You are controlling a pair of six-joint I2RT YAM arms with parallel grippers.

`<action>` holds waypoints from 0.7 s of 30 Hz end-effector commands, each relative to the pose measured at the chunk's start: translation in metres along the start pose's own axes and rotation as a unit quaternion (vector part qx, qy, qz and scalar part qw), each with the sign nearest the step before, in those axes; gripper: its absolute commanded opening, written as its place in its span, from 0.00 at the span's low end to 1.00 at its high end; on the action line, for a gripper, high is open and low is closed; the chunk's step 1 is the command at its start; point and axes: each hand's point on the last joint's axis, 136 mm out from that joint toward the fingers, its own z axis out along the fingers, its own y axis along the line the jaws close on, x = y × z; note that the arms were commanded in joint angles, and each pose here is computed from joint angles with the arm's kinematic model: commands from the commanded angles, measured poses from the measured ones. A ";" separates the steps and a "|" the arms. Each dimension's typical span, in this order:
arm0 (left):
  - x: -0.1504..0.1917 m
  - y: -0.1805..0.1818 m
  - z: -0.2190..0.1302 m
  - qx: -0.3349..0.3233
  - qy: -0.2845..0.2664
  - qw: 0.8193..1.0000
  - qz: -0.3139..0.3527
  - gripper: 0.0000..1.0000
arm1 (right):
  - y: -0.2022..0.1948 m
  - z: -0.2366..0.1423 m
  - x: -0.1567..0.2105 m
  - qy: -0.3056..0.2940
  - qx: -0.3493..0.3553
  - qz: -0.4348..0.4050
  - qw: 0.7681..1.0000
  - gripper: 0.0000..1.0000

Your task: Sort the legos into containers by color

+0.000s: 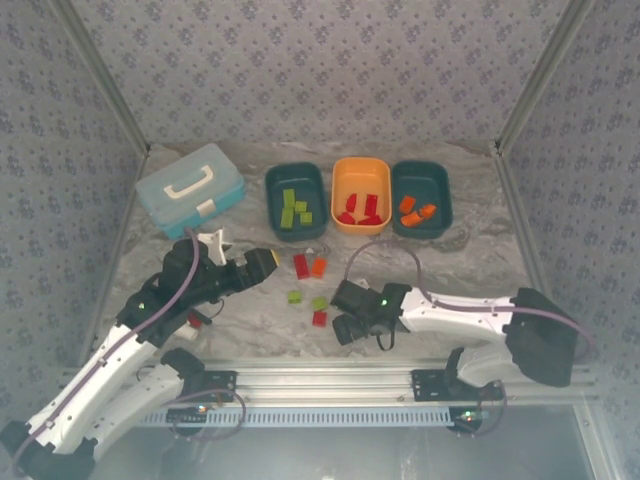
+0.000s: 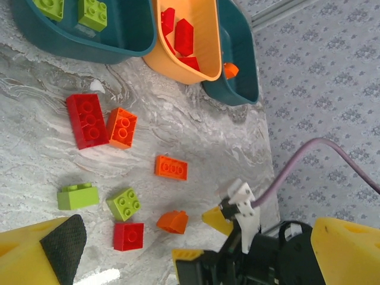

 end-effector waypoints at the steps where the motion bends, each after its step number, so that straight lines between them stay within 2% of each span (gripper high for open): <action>1: -0.004 -0.002 -0.005 -0.002 -0.008 1.000 -0.002 0.99 | 0.003 0.009 -0.012 -0.001 -0.020 -0.017 1.000 0.86; 5: -0.004 -0.001 -0.004 -0.005 -0.007 1.000 -0.004 0.99 | 0.012 0.020 -0.018 0.018 -0.056 -0.025 0.998 0.82; 10: -0.005 -0.002 -0.004 -0.002 -0.010 1.000 -0.006 0.99 | 0.010 0.030 -0.014 0.039 -0.052 -0.034 0.997 0.75; 17: -0.002 -0.001 0.003 0.002 0.001 1.000 -0.012 0.99 | 0.008 0.031 -0.023 0.028 -0.051 -0.026 0.998 0.59; 21: 0.000 0.000 0.004 0.004 0.004 1.000 -0.017 0.99 | 0.008 0.032 -0.024 0.024 -0.048 -0.024 0.998 0.46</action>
